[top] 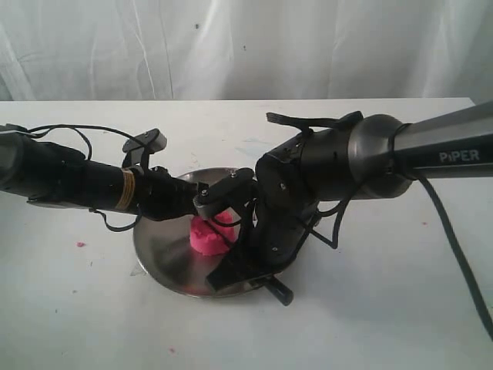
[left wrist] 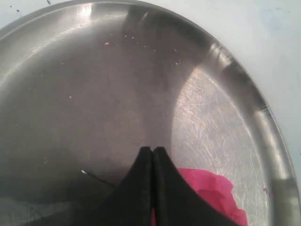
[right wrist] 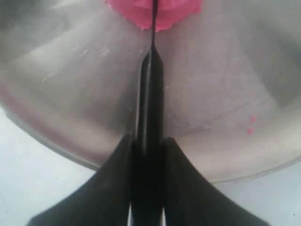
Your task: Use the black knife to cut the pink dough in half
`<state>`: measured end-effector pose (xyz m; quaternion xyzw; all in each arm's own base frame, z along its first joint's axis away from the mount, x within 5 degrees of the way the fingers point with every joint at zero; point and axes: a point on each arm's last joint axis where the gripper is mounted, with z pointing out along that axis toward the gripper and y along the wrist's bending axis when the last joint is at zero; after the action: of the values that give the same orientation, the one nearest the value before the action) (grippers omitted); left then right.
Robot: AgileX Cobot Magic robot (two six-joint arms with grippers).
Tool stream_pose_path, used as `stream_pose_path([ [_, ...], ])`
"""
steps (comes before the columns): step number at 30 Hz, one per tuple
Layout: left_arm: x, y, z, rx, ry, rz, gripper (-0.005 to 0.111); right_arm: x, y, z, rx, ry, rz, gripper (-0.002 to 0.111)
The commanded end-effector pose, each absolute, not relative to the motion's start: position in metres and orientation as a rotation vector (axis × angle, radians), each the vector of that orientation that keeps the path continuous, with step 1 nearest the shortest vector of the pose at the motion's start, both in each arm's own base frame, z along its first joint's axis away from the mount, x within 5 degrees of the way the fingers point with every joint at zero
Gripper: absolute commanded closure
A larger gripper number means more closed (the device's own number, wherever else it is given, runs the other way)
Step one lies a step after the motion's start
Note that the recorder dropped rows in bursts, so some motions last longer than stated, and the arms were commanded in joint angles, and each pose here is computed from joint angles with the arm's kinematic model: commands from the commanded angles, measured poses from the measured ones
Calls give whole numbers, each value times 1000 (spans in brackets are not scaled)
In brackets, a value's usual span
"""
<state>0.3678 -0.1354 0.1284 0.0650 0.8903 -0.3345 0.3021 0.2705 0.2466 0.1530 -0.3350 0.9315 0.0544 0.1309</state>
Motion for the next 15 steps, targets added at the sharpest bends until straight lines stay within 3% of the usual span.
stream_pose_path([
  [1, 364, -137, 123, 208, 2388, -866, 107, 273, 247, 170, -949, 2641, 192, 108],
  [15, 364, -138, 123, 210, 2386, -873, 107, 274, 248, 153, -965, 2685, 168, 108],
])
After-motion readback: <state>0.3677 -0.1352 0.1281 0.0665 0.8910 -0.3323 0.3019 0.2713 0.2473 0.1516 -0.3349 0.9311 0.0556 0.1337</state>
